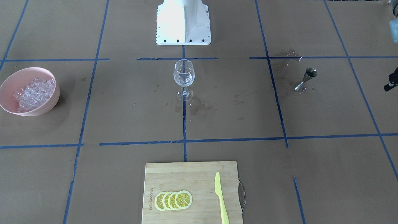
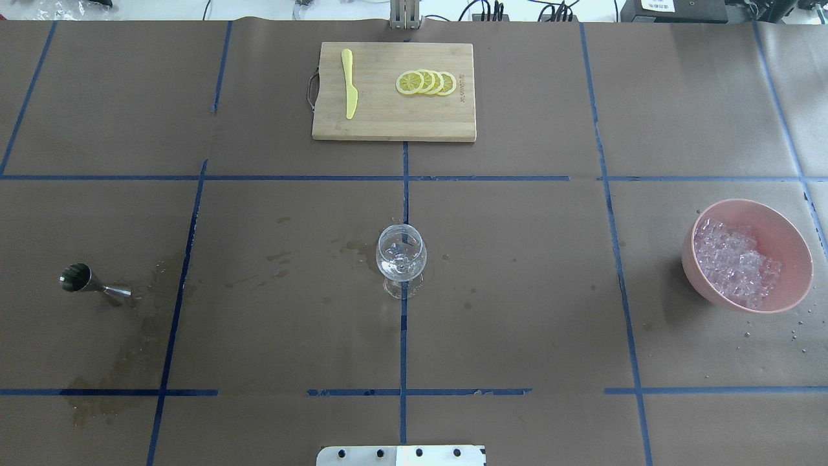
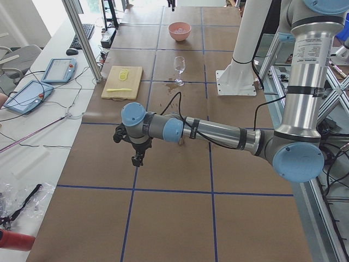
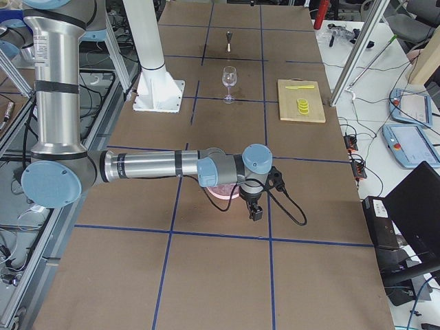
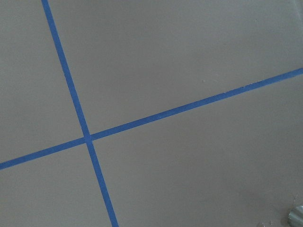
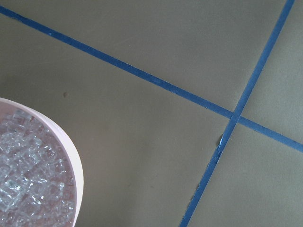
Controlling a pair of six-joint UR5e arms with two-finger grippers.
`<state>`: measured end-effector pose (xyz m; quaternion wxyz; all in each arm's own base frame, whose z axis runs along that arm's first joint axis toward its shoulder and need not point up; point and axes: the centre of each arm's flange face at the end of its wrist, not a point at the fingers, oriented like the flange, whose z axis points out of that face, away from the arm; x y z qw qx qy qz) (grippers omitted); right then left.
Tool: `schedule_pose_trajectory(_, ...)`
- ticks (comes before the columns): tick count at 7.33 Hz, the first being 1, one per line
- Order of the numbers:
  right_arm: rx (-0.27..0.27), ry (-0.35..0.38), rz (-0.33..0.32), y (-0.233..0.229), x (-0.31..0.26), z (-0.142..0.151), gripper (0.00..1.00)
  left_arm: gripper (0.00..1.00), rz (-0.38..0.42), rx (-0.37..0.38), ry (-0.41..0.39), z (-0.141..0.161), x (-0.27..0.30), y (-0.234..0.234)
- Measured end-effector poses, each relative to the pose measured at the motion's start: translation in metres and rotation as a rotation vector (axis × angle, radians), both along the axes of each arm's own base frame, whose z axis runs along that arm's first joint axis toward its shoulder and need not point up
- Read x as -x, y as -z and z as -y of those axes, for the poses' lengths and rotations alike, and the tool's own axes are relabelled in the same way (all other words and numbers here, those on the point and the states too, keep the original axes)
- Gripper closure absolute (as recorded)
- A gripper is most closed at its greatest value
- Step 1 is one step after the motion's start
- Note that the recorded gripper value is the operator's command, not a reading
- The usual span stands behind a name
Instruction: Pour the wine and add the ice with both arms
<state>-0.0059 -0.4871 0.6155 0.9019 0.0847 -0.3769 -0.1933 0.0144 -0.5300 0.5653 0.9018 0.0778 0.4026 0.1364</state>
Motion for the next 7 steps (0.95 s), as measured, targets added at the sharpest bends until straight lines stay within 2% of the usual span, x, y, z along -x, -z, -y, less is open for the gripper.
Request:
schedule_pose_trajectory(2, 0.013, 0.000, -0.002, -0.007, 0.000, -0.001, 0.00, 0.00, -0.008, -0.042, -0.001, 0.002, -0.001, 0.005)
schedule_pose_trajectory(5, 0.000, 0.001, 0.015, 0.005, 0.004, 0.002, 0.00, 0.00, -0.020, -0.127, -0.001, 0.001, -0.001, 0.023)
schedule_pose_trajectory(7, 0.052, -0.051, 0.037, 0.017, 0.014, 0.006, 0.00, 0.00, -0.039, -0.206, 0.008, -0.019, 0.001, 0.048)
